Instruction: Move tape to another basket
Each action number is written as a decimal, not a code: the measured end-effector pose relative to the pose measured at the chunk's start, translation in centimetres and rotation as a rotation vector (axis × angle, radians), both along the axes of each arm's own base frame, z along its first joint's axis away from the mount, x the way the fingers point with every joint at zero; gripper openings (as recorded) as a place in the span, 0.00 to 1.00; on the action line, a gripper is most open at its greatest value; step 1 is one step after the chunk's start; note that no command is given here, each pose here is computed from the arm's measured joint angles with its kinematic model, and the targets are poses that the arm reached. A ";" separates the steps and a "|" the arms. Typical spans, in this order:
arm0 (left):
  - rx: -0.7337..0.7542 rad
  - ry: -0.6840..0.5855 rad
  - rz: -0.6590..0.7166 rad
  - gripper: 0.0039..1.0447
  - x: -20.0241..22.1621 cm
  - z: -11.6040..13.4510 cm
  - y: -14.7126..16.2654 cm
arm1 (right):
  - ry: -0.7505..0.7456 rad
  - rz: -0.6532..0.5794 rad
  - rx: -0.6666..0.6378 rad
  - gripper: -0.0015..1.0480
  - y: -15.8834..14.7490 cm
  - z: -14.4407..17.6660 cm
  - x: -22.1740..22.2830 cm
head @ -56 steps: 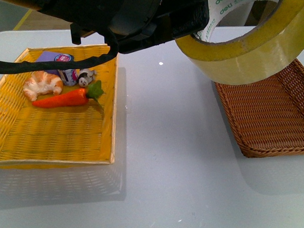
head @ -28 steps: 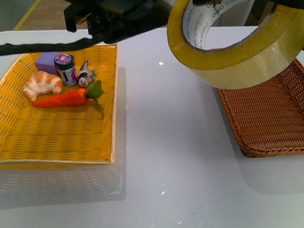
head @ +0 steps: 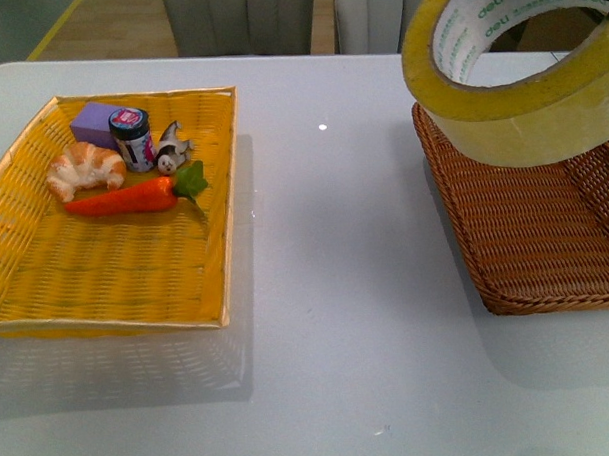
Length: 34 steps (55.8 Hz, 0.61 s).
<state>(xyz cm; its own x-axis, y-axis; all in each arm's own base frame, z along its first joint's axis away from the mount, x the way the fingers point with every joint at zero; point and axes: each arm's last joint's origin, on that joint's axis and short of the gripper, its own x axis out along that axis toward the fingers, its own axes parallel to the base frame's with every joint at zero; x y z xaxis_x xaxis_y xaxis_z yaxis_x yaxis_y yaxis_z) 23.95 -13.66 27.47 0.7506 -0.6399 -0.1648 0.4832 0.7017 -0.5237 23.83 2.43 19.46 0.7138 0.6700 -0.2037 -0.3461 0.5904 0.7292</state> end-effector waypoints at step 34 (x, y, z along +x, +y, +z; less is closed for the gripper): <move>0.462 -0.345 0.629 0.01 -7.8 -6.9 10.9 | 0.117 -0.294 0.013 0.46 -6.4 -6.3 6.9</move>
